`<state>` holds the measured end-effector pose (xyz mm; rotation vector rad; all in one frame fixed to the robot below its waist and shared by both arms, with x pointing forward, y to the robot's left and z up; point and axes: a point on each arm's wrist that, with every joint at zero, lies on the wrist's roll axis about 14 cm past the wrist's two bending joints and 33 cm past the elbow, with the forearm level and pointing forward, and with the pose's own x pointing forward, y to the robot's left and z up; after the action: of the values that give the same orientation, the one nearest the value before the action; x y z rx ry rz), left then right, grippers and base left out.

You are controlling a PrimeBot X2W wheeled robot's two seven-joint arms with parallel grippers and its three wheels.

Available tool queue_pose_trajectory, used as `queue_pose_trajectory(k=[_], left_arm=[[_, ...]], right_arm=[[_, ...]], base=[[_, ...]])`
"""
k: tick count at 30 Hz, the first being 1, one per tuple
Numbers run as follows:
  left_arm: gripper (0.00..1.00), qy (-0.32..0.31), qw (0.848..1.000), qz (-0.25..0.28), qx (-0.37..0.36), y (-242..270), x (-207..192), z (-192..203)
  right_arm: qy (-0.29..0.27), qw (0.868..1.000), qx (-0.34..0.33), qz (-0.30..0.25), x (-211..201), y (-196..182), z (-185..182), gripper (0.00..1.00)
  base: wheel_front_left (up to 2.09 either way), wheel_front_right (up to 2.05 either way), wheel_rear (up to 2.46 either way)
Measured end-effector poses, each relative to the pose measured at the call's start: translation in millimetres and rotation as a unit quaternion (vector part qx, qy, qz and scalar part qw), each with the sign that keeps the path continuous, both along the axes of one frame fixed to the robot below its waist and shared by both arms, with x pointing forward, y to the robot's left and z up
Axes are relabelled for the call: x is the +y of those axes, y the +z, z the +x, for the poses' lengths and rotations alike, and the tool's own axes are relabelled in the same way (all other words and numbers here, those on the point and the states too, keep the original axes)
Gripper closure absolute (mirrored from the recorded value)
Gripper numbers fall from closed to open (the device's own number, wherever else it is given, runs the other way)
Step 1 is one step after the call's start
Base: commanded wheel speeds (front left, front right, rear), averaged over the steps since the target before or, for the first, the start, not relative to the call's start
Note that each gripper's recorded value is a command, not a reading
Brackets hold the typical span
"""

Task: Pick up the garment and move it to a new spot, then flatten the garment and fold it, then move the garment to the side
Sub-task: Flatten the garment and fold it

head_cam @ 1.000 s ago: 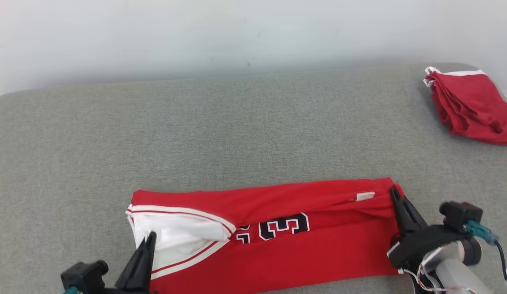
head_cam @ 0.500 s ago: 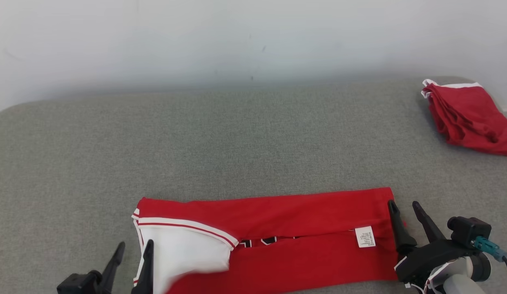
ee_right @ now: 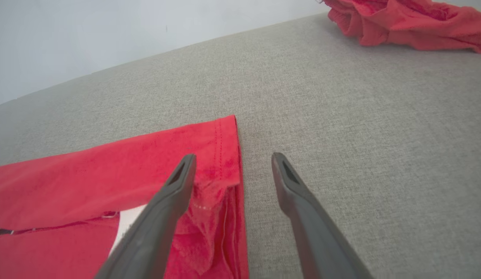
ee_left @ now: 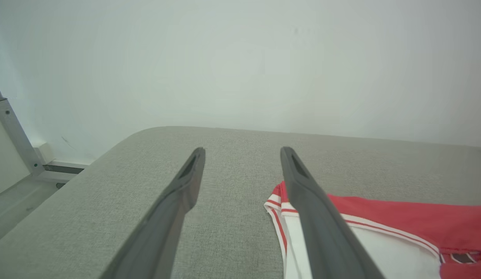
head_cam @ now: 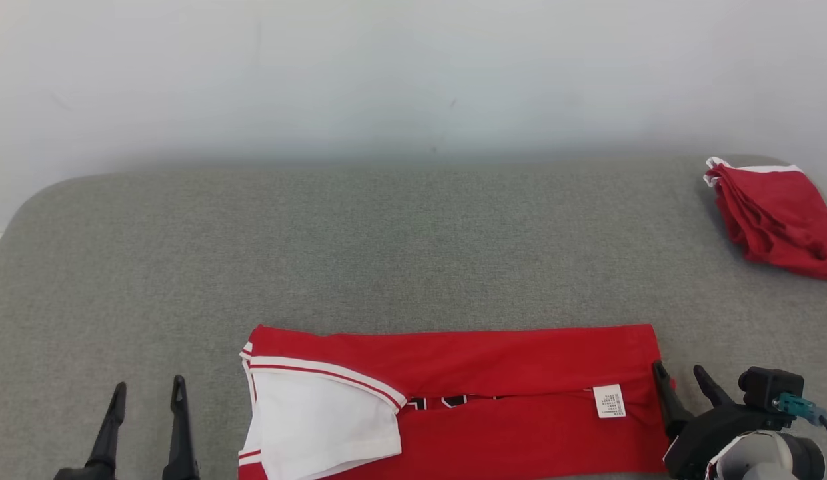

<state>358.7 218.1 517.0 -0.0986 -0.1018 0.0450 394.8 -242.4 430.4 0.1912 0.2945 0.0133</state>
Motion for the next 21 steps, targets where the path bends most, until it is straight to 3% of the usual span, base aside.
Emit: queue_pose_trajectory(k=[5, 16, 17, 18, 20, 21], left_arm=[[0.00, 0.030, 0.999, 0.011, -0.005, 2, 11, -15], [0.00, 0.034, 0.999, 0.024, 0.012, -10, 12, -26], [0.00, 0.036, 0.999, 0.024, 0.012, -10, 13, -26], [0.00, 0.036, 0.999, 0.025, 0.012, -11, 14, -27], [0.00, 0.040, 0.999, 0.027, 0.015, -13, 16, -28], [0.00, 0.038, 0.999, 0.027, 0.015, -13, 15, -28]], right_arm=[[-0.003, 0.999, 0.036, 0.002, 3, -16, -4, 0.00], [0.009, 0.995, 0.097, -0.004, 15, -41, -5, 0.00], [0.011, 0.995, 0.098, -0.003, 17, -42, -5, 0.07], [0.014, 0.995, 0.099, -0.003, 20, -42, -4, 0.62], [0.017, 0.995, 0.102, -0.001, 23, -43, -4, 1.00], [0.018, 0.995, 0.100, -0.001, 23, -43, -4, 1.00]], base=[[0.00, 0.00, 0.00], [0.00, 0.00, 0.00], [0.00, 0.00, 0.00], [0.00, 0.00, 0.00], [0.00, 0.00, 0.00], [0.00, 0.00, 0.00]])
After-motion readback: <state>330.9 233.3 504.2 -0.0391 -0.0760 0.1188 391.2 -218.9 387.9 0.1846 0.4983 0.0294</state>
